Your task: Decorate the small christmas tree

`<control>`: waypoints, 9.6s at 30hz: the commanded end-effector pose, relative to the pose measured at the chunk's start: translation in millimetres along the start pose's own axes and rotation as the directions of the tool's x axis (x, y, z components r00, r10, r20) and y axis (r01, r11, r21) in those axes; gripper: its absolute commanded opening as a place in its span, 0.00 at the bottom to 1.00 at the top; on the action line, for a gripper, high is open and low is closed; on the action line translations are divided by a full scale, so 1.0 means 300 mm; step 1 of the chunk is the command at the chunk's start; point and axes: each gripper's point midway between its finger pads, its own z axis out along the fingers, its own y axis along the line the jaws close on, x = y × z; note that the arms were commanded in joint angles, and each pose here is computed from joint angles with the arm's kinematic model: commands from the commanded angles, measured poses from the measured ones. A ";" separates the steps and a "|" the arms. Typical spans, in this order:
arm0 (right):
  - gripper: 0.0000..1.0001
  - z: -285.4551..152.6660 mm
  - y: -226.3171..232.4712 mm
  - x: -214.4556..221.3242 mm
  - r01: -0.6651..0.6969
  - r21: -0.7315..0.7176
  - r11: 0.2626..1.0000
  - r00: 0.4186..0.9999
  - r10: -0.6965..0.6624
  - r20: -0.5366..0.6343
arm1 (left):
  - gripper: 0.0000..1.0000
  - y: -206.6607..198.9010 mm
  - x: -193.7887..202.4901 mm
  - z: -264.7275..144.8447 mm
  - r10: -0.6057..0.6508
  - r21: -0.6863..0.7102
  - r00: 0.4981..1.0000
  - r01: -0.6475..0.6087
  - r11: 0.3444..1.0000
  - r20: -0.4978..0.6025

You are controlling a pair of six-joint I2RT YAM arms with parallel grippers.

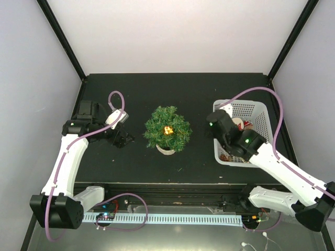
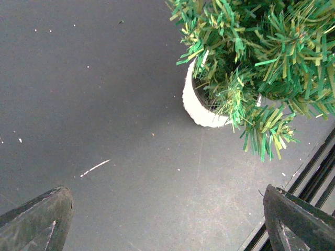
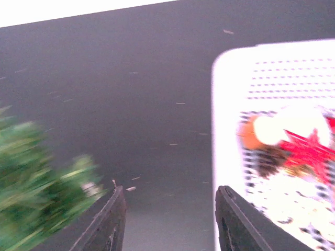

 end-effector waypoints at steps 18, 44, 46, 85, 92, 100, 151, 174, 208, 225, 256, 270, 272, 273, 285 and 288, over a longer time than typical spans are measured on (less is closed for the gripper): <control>0.56 0.340 -0.607 0.402 -0.715 0.334 0.614 0.587 0.787 -0.191 | 0.99 0.009 0.015 0.017 -0.016 -0.007 1.000 0.016 1.000 -0.008; 0.57 0.390 -0.772 0.347 -0.884 0.147 0.445 0.456 0.889 0.051 | 0.99 0.007 0.016 0.031 -0.031 0.011 0.999 0.031 0.999 -0.009; 0.53 0.406 -0.768 0.349 -0.886 0.142 0.442 0.451 0.892 0.035 | 0.99 0.009 0.018 0.032 -0.033 0.009 0.999 0.033 0.999 -0.010; 0.22 0.538 -0.817 0.221 -0.872 0.076 0.484 0.489 0.870 0.065 | 0.99 0.013 0.027 0.050 -0.049 0.018 0.999 0.049 0.999 -0.017; 0.12 0.570 -0.824 0.216 -0.875 0.061 0.480 0.483 0.873 0.065 | 0.99 0.014 0.031 0.053 -0.055 0.020 0.998 0.056 0.998 -0.019; 0.10 0.594 -0.822 0.183 -0.887 -0.020 0.461 0.458 0.885 0.089 | 0.99 0.012 0.035 0.058 -0.061 0.026 0.998 0.061 0.998 -0.024; 0.01 -0.157 -0.005 -0.388 -0.009 -0.391 0.920 0.957 0.122 0.264 | 0.99 -0.045 -0.019 -0.053 0.005 -0.019 0.997 -0.004 1.000 0.072; 0.01 -0.264 0.434 -0.410 0.309 -0.364 0.879 0.925 -0.188 0.330 | 0.99 -0.049 -0.010 -0.029 -0.021 0.004 0.995 0.020 1.000 0.093; 0.01 -0.232 0.554 -0.382 0.361 -0.446 0.819 0.859 -0.105 0.502 | 0.99 -0.049 -0.011 -0.026 -0.016 0.003 0.994 0.016 1.000 0.106; 0.01 -0.162 0.551 -0.340 0.336 -0.423 0.842 0.873 -0.110 0.475 | 0.99 -0.051 -0.013 -0.033 -0.012 -0.004 0.994 0.012 1.000 0.112; 0.01 -0.134 0.521 -0.305 0.304 -0.408 0.861 0.887 -0.100 0.450 | 0.99 -0.051 -0.013 -0.031 -0.013 -0.002 0.994 0.013 1.000 0.112; 0.01 -0.102 0.502 -0.251 0.300 -0.401 0.865 0.901 -0.119 0.417 | 0.99 -0.050 -0.012 -0.029 -0.013 -0.001 0.994 0.013 1.000 0.112; 0.01 -0.100 0.502 -0.249 0.301 -0.402 0.865 0.901 -0.120 0.416 | 0.99 -0.049 -0.012 -0.029 -0.014 -0.002 0.994 0.015 1.000 0.111; 0.01 -0.099 0.502 -0.247 0.300 -0.402 0.865 0.902 -0.121 0.415 | 0.99 -0.050 -0.013 -0.031 -0.014 -0.003 0.994 0.014 1.000 0.113; 0.01 -0.098 0.505 -0.243 0.298 -0.408 0.863 0.905 -0.119 0.409 | 0.99 -0.048 -0.013 -0.031 -0.014 -0.006 0.993 0.015 1.000 0.114; 0.01 -0.099 0.506 -0.245 0.302 -0.406 0.862 0.904 -0.124 0.409 | 0.99 -0.049 -0.013 -0.032 -0.014 -0.006 0.993 0.014 1.000 0.115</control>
